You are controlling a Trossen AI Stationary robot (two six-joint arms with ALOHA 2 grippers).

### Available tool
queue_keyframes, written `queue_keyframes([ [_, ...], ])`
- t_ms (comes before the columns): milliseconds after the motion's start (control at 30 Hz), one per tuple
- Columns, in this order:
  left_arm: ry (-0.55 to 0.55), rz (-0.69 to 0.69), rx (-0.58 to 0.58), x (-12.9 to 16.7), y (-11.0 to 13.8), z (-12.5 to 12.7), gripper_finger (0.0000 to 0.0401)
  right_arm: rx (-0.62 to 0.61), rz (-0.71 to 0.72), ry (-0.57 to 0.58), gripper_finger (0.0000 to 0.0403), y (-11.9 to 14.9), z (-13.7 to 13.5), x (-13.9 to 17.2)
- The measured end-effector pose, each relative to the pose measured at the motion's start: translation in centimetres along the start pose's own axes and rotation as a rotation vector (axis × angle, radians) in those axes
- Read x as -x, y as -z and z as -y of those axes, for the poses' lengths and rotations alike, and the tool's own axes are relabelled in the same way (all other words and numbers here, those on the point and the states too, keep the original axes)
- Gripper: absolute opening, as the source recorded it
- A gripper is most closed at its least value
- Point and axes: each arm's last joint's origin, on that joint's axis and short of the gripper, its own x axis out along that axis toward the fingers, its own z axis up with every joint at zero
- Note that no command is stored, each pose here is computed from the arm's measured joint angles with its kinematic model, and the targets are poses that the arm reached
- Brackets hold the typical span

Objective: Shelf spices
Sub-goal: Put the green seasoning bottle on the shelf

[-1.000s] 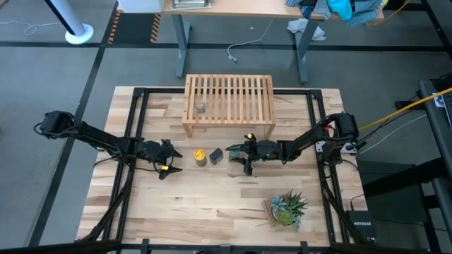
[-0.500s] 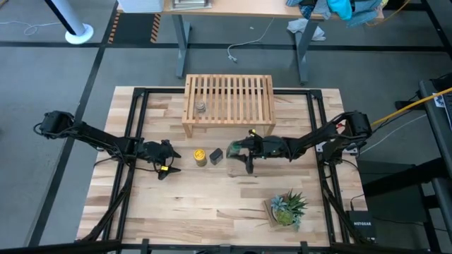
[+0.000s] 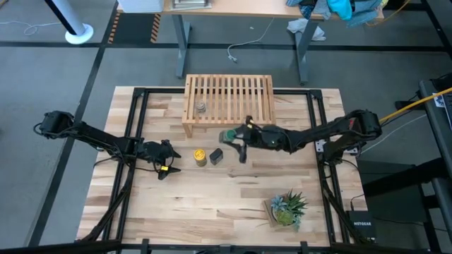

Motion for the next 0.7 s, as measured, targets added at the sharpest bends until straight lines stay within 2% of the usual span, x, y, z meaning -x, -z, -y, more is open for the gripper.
queue_keyframes([
  [133, 0.000, 0.000, 0.000, 0.0, 0.0, 0.0, 0.0333, 0.074, -0.037, 0.049, 0.0206, -2.2, 2.3, -1.3],
  [233, 0.000, 0.000, 0.000, 0.0, 0.0, 0.0, 0.0333, 0.106, -0.057, 0.026, 0.0206, -3.8, 4.5, -2.1],
  [500, 0.000, -0.001, 0.000, 0.0, 0.0, 0.0, 0.0333, 0.076, -0.082, -0.033, 0.0206, -6.9, 10.4, -2.6],
  [700, 0.000, -0.001, 0.000, 0.0, 0.0, 0.0, 0.0333, 0.060, -0.048, -0.075, 0.0206, -7.6, 13.1, -2.2],
])
